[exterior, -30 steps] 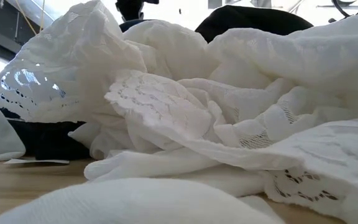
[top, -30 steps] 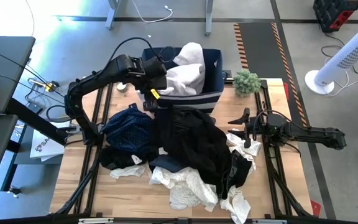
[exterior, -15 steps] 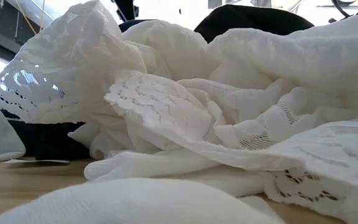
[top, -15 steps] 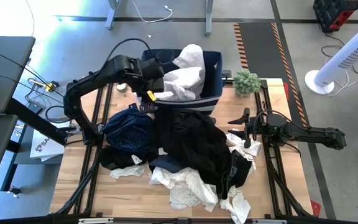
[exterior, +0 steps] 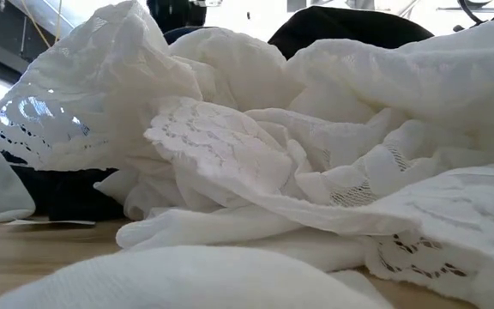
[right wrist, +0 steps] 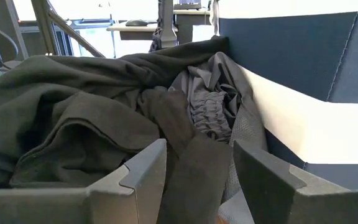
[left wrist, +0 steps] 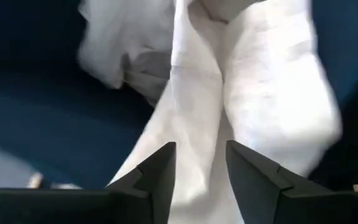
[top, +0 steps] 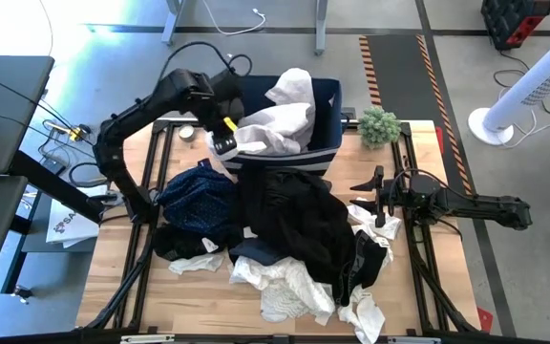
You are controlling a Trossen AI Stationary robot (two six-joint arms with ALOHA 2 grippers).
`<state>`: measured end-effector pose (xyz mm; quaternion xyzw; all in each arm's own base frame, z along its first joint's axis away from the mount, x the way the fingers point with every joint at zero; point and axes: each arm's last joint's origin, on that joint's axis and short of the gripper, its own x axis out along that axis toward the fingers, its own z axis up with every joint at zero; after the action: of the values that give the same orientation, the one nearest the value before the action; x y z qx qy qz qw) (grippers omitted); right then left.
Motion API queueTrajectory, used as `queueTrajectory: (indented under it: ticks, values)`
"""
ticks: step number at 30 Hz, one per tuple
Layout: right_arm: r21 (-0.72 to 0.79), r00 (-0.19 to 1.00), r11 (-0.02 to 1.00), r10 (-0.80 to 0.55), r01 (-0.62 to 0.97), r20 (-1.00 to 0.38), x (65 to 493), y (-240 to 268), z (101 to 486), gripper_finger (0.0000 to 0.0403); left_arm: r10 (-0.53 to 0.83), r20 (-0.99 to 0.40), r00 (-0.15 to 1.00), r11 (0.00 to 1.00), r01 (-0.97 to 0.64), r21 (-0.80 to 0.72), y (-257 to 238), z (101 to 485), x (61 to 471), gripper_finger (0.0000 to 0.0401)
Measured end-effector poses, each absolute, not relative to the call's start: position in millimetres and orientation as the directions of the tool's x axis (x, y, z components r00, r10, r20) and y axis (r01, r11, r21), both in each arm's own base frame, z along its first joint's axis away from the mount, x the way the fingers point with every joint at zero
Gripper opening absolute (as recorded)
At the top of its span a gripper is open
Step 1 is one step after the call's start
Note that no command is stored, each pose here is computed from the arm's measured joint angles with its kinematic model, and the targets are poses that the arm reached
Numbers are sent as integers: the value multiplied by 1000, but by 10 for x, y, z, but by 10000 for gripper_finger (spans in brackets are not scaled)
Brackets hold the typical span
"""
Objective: Sort clothes
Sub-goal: Put the white shirt into the blue bin
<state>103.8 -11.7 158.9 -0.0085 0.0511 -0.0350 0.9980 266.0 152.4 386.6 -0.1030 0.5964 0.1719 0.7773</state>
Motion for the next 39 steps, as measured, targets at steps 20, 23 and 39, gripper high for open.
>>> queueTrajectory:
  ticks: [20,23,39]
  values:
    - [-21,992,997,-71,69,-101,1037,-117,1589,184,461,-755,466,830,-527,182,1712,4524,2774,4]
    - [-21,992,997,-71,69,-101,1037,-117,1589,184,585,-568,579,775,-605,182,1709,4931,2705,2]
    - [-21,992,997,-71,69,-101,1037,-117,1589,184,347,-506,790,907,-420,-32,1927,4357,3427,1]
